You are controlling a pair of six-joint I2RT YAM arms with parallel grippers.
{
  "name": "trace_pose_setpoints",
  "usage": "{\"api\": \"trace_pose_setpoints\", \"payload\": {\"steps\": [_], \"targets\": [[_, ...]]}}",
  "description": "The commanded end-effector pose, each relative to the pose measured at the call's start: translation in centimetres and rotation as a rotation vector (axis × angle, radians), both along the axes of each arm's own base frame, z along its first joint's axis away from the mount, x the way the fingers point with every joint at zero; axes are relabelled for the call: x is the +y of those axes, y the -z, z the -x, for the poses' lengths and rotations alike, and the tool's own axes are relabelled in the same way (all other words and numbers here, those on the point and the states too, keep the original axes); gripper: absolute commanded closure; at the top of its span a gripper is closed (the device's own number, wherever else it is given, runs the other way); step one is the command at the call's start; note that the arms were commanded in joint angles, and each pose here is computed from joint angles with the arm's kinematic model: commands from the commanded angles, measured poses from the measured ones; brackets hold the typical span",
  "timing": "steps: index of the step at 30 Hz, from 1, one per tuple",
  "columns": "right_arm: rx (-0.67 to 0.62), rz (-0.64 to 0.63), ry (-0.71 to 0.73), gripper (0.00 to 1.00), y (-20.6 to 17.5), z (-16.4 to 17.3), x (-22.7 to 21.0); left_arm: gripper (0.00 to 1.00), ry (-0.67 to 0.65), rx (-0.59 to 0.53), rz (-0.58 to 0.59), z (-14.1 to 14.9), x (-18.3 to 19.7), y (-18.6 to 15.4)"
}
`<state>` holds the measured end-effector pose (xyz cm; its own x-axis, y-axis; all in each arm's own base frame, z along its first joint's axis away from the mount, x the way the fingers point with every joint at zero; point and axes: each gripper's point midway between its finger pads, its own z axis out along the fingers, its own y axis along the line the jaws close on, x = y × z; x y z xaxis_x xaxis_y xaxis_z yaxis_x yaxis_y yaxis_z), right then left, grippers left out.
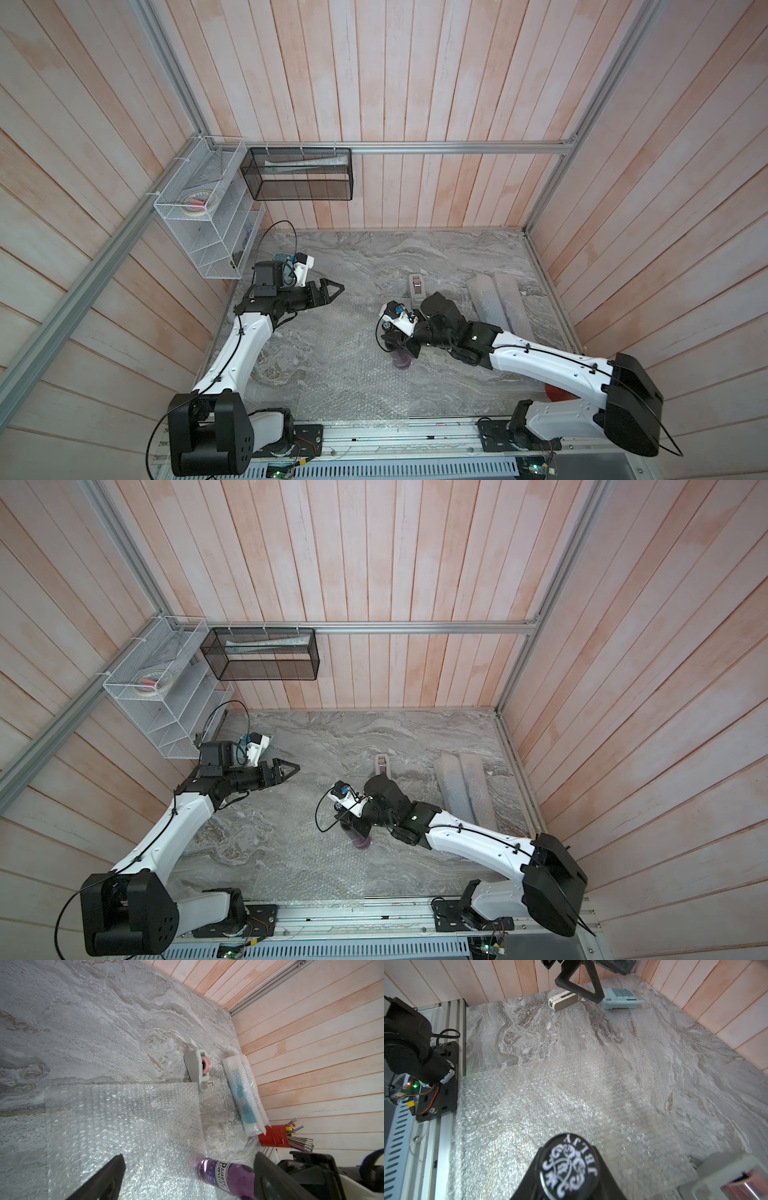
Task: Wrap wine bottles in bubble wrap
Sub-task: Place the wine bottle on the bubble wrap.
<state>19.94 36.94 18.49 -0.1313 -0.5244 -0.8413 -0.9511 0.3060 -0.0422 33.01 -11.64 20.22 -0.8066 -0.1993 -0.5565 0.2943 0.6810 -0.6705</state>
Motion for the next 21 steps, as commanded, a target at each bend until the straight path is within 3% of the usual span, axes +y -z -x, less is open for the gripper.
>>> {"api": "trace_pose_setpoints", "payload": {"steps": [1,11,21], "targets": [[-0.065,0.092,-0.012,0.91,0.7,-1.0,1.7,0.02,-0.039,0.010,-0.062,-0.1,1.3,0.2],[-0.107,0.215,-0.187,0.88,4.6,1.6,11.0,0.02,-0.150,0.064,-0.123,0.2,4.7,0.8],[0.018,0.319,-0.249,0.86,11.0,2.9,14.9,0.02,-0.158,0.111,-0.128,0.7,5.3,2.7]]}}
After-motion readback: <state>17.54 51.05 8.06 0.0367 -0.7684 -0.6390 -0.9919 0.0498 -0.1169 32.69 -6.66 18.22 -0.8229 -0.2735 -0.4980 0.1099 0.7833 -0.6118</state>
